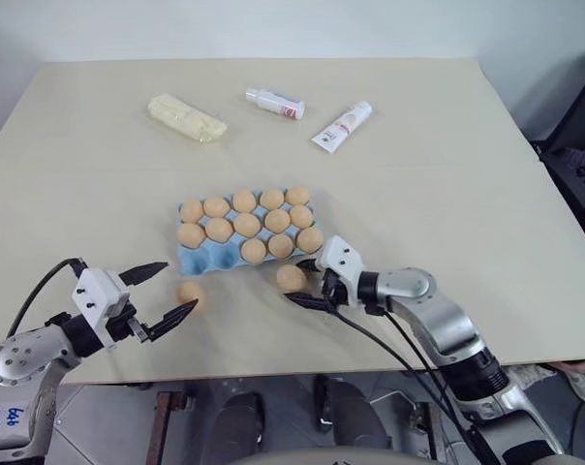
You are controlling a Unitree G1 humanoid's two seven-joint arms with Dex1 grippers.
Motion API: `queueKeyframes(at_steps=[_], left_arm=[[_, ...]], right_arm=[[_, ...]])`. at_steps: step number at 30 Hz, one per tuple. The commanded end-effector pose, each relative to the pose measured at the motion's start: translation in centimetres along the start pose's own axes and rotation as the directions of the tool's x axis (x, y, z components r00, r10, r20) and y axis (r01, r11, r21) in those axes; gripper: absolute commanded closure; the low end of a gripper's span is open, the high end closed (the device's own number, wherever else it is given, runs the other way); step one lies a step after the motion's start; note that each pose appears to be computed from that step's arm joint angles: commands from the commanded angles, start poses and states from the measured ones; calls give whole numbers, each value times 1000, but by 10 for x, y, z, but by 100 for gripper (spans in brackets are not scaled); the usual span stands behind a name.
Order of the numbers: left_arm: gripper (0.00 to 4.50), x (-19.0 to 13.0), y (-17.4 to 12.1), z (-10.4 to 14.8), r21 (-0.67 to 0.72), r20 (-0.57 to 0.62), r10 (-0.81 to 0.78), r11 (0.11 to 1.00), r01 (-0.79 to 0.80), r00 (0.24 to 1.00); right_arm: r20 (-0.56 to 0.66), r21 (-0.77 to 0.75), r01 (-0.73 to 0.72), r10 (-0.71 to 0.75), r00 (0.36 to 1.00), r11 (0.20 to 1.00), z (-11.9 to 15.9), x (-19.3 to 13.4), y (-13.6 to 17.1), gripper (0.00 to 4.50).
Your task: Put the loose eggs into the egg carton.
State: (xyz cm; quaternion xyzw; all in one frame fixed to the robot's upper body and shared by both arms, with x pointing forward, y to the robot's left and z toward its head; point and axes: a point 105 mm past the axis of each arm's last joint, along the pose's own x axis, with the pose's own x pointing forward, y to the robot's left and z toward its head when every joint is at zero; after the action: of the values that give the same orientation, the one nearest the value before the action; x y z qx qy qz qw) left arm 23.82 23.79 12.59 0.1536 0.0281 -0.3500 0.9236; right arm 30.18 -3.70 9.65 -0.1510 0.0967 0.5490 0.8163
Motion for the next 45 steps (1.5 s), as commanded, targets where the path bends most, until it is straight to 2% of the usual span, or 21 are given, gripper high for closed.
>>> queueKeyframes(at_steps=[1,2,4,7,11,18,23,26,28,30,33,37,39,41,45], left_arm=[[0,-6,1,9,22,28,25,999,-25,999],[0,-7,2,9,20,27,33,999,-34,999],[0,-9,3,8,11,27,55,998,-55,998],[0,-14,6,5,-7,26,90,996,-90,996],[0,-15,6,0,-26,13,103,994,-102,995],[0,-18,6,-1,-26,10,124,992,-124,992],[0,-22,5,-2,-26,7,140,990,-139,990],[0,-22,4,-2,-26,4,142,990,-141,990],[0,-23,4,-1,-26,3,147,989,-147,989],[0,-26,6,-2,-26,-2,154,988,-154,988],[0,-31,7,-5,-30,-19,154,988,-154,988],[0,-46,10,-18,-50,-87,147,987,-152,985],[0,-54,9,-29,-66,-135,131,988,-141,982],[0,-58,7,-34,-82,-154,113,988,-127,982],[0,-44,2,-28,-98,-113,95,990,-106,989]], right_arm=[[44,-43,-33,35,998,999,11,1,5,260],[58,-44,-54,57,997,998,15,1,8,290],[84,-65,-101,106,991,993,28,2,12,318],[157,-84,-202,213,964,976,64,10,17,318],[164,-134,-196,217,962,971,91,39,9,318],[85,-226,-183,207,975,957,93,79,4,318],[106,-228,-198,226,968,953,98,80,8,156],[125,-236,-182,215,969,955,102,72,5,50],[168,-242,-164,208,964,956,107,57,2,2],[267,-271,-168,241,933,948,115,30,3,2],[315,-304,-170,267,911,937,106,0,4,2],[370,-292,-161,266,890,943,74,-54,4,2],[405,-242,-129,221,887,962,62,-69,1,2],[387,-222,-111,192,902,969,44,-80,0,2],[350,-225,-84,161,923,971,24,-92,1,2]])
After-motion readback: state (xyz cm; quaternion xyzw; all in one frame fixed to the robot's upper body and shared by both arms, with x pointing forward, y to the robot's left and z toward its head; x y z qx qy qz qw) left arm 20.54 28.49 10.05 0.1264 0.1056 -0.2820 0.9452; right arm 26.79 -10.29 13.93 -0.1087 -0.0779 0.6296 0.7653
